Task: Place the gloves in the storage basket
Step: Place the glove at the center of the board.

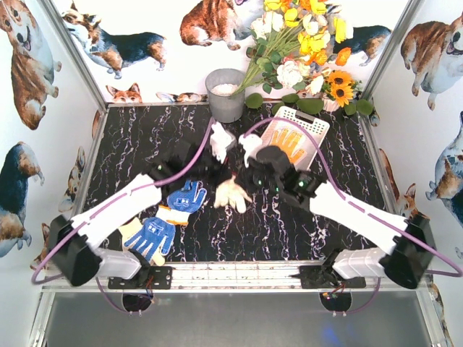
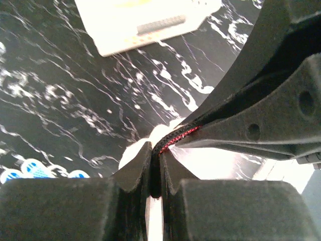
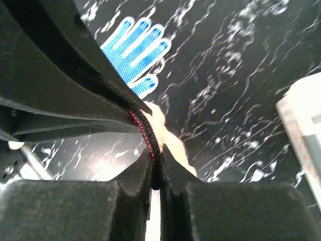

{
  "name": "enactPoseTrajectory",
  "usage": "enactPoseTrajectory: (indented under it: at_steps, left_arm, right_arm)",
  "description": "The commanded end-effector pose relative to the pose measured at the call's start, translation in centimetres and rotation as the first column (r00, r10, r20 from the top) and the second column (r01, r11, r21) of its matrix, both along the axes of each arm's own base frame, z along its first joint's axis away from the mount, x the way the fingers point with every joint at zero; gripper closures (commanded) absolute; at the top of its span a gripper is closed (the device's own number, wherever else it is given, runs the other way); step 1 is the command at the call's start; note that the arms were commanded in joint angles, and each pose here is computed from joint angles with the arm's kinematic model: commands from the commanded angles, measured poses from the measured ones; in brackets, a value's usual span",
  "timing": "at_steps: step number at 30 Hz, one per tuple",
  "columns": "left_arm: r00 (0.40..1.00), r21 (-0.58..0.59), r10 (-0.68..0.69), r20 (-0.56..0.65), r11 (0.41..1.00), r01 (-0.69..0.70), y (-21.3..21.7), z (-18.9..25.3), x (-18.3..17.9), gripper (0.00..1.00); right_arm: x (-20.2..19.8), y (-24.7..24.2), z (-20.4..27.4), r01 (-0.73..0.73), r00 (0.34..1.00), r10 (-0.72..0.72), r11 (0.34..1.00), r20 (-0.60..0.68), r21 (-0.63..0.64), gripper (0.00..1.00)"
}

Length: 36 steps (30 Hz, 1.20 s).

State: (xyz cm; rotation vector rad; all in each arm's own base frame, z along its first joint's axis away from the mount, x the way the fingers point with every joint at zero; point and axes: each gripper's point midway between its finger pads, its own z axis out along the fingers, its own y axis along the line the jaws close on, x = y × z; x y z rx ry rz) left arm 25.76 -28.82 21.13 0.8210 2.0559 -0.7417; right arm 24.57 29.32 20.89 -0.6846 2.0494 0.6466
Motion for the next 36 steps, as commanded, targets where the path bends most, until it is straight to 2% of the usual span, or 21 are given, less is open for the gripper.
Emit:
enactPoseTrajectory:
  at_steps: [1,4,8,12,15,20,28,30,32,36]
  left_arm:
    - [0.990,0.016,-0.053,0.134,0.999,0.052,-0.1,3.1,3.9,1.00]
    - [0.985,0.049,-0.099,0.139,0.995,0.093,-0.5,1.6,4.2,1.00]
    - [0.989,0.025,-0.130,0.075,0.991,0.129,-0.7,-2.7,2.6,1.00]
    - [0.984,-0.039,-0.178,-0.027,0.983,0.177,-1.6,-6.9,-0.8,1.00]
    - [0.968,-0.037,-0.226,-0.110,0.974,0.223,-2.4,-9.1,-3.8,1.00]
    - [0.945,-0.041,-0.238,-0.226,0.971,0.235,-1.7,-12.3,-7.7,1.00]
    - [0.898,-0.095,-0.225,-0.378,0.974,0.204,-1.8,-13.2,-12.1,1.00]
    - [0.897,-0.091,-0.180,-0.405,0.983,0.156,-1.7,-13.0,-12.1,1.00]
    - [0.920,-0.076,-0.114,-0.375,0.993,0.092,-1.5,-11.9,-10.8,1.00]
    - [0.967,-0.061,0.020,-0.254,0.997,-0.037,-1.1,-8.2,-5.7,1.00]
  right_arm:
    - [4.5,1.5,6.5,-0.063,0.979,0.035,0.988,0.200,0.138,1.00]
    - [4.3,2.2,5.1,-0.153,0.960,0.128,0.985,0.250,0.085,1.00]
    - [2.4,2.4,0.4,-0.232,0.952,0.210,0.969,0.224,0.080,1.00]
    - [-0.3,2.2,-4.4,-0.263,0.955,0.243,0.959,0.169,0.109,1.00]
    - [-3.0,2.4,-6.8,-0.293,0.952,0.283,0.953,0.113,0.081,1.00]
    - [-6.4,2.7,-8.3,-0.301,0.953,0.300,0.946,0.027,0.121,1.00]
    - [-9.8,1.8,-9.2,-0.244,0.956,0.269,0.951,-0.115,0.190,1.00]
    - [-10.1,1.5,-9.4,-0.219,0.955,0.247,0.960,-0.166,0.173,1.00]
    - [-9.5,0.7,-8.3,-0.167,0.970,0.191,0.974,-0.152,0.156,1.00]
    - [-5.9,-0.8,-5.6,-0.041,0.999,0.040,0.993,0.012,0.113,1.00]
